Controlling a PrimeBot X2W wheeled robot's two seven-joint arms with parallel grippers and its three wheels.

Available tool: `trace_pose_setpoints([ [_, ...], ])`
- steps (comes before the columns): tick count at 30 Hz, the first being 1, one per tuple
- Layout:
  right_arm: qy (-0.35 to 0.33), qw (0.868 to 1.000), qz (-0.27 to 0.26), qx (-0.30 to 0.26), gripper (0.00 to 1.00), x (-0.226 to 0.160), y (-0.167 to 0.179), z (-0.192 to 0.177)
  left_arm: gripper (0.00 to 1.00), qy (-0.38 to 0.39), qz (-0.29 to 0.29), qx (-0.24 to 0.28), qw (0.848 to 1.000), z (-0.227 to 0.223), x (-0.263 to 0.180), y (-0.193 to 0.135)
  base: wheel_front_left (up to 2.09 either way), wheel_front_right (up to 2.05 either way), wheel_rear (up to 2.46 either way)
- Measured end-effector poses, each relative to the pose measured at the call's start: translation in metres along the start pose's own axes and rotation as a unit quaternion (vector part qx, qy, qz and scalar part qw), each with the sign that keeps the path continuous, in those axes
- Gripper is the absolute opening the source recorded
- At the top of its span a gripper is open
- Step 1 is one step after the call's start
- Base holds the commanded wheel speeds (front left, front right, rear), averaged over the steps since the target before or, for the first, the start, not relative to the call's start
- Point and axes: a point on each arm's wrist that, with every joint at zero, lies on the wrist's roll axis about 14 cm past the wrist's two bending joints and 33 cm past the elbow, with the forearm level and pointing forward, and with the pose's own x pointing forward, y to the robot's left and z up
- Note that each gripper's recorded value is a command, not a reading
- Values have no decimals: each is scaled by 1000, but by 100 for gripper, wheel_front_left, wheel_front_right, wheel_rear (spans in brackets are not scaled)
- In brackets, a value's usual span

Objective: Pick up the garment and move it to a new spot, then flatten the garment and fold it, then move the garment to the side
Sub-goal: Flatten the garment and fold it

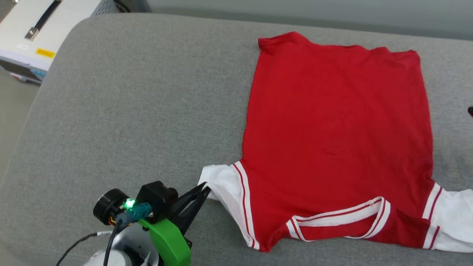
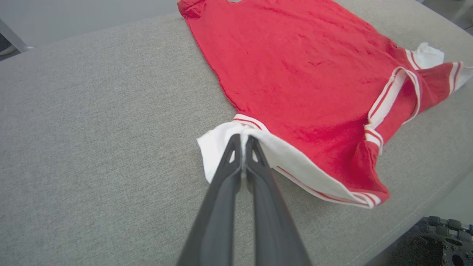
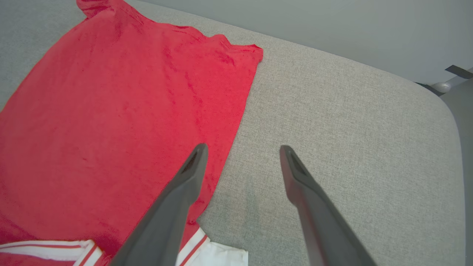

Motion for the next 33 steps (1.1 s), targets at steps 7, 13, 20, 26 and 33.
trace_pose_setpoints([
  [7,58,998,-10,23,100,68,-17,23,0,18,-4,-6,1000,0,12,3,0,0,0],
  [13,128,991,-20,22,100,126,-22,12,0,39,-11,-17,999,-10,20,4,0,0,0],
  [20,178,983,-27,30,100,184,-23,-5,0,67,3,-40,997,-27,20,8,0,0,0],
  [26,196,980,-16,33,100,218,-13,-12,0,83,23,-52,995,-38,18,16,0,0,0],
  [33,225,974,-14,33,0,232,-11,-28,0,92,42,-55,993,-45,14,24,0,0,0],
])
